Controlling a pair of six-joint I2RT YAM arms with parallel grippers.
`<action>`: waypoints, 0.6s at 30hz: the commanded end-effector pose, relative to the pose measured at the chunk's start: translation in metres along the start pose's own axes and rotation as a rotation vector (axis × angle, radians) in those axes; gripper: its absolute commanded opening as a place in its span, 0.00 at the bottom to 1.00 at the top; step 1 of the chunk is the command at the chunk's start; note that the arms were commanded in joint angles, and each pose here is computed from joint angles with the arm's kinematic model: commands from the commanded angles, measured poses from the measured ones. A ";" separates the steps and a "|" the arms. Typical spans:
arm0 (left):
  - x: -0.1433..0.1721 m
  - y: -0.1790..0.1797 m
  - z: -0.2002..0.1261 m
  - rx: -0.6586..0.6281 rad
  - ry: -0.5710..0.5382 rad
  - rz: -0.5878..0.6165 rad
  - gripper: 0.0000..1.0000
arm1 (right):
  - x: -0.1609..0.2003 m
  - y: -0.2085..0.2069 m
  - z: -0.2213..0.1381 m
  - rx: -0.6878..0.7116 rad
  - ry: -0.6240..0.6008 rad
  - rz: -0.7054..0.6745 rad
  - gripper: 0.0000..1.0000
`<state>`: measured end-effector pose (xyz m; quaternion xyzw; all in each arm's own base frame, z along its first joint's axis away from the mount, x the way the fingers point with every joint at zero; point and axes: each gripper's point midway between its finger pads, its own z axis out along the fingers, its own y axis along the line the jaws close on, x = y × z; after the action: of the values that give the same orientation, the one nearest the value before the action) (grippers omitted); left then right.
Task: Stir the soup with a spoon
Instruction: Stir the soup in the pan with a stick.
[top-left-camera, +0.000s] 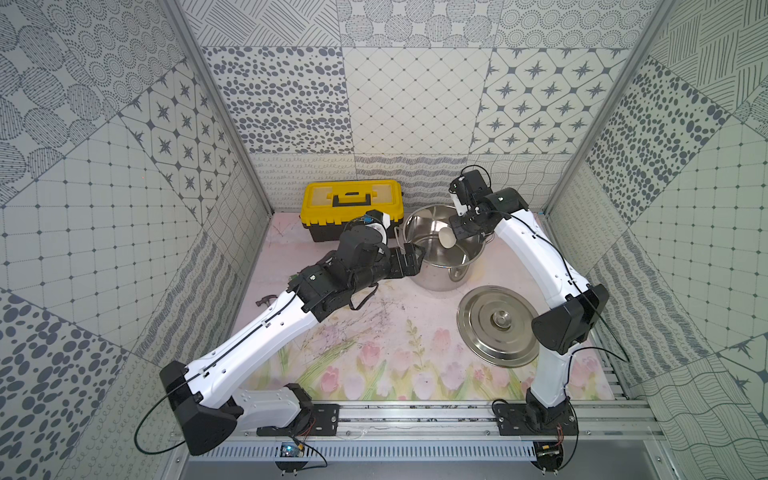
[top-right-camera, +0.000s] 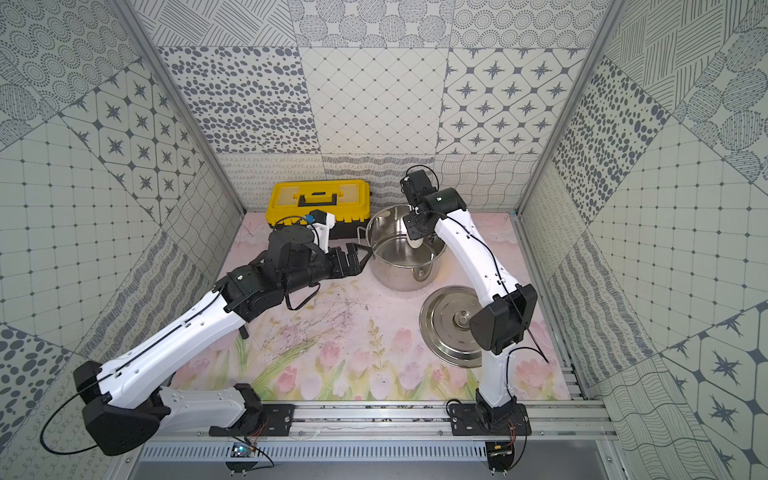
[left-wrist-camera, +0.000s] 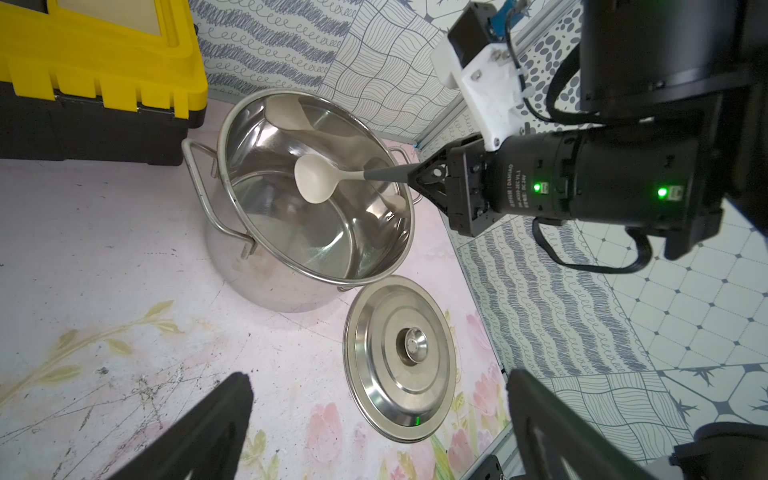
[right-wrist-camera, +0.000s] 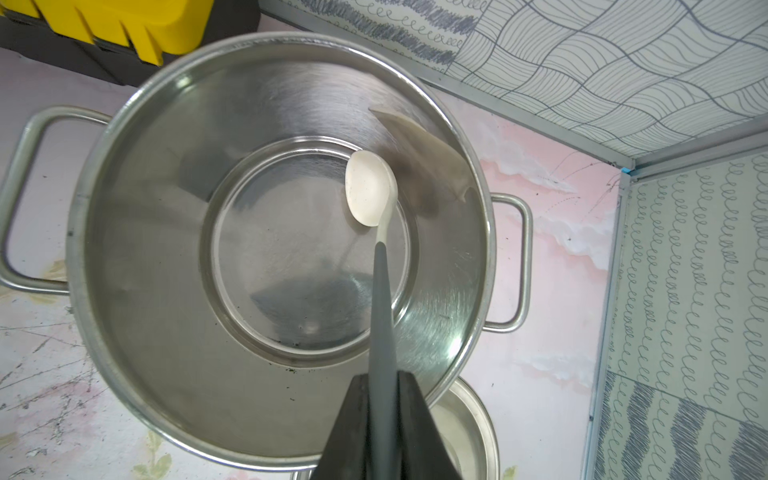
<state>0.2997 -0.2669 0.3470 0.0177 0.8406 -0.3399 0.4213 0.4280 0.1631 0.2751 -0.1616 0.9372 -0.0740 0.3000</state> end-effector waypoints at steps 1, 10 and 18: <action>-0.008 -0.007 0.002 0.023 -0.028 0.024 1.00 | -0.001 -0.009 -0.023 0.014 -0.056 0.010 0.00; -0.013 -0.004 0.005 -0.003 -0.051 0.029 0.99 | 0.036 -0.002 -0.033 -0.041 -0.009 0.028 0.00; -0.014 -0.003 0.006 -0.009 -0.057 0.042 1.00 | 0.049 0.018 -0.040 -0.073 0.000 0.010 0.00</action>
<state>0.3063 -0.2670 0.3400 0.0142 0.8450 -0.3254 0.4241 0.3651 0.1569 0.2659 -0.1766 0.9446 -0.0551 0.2710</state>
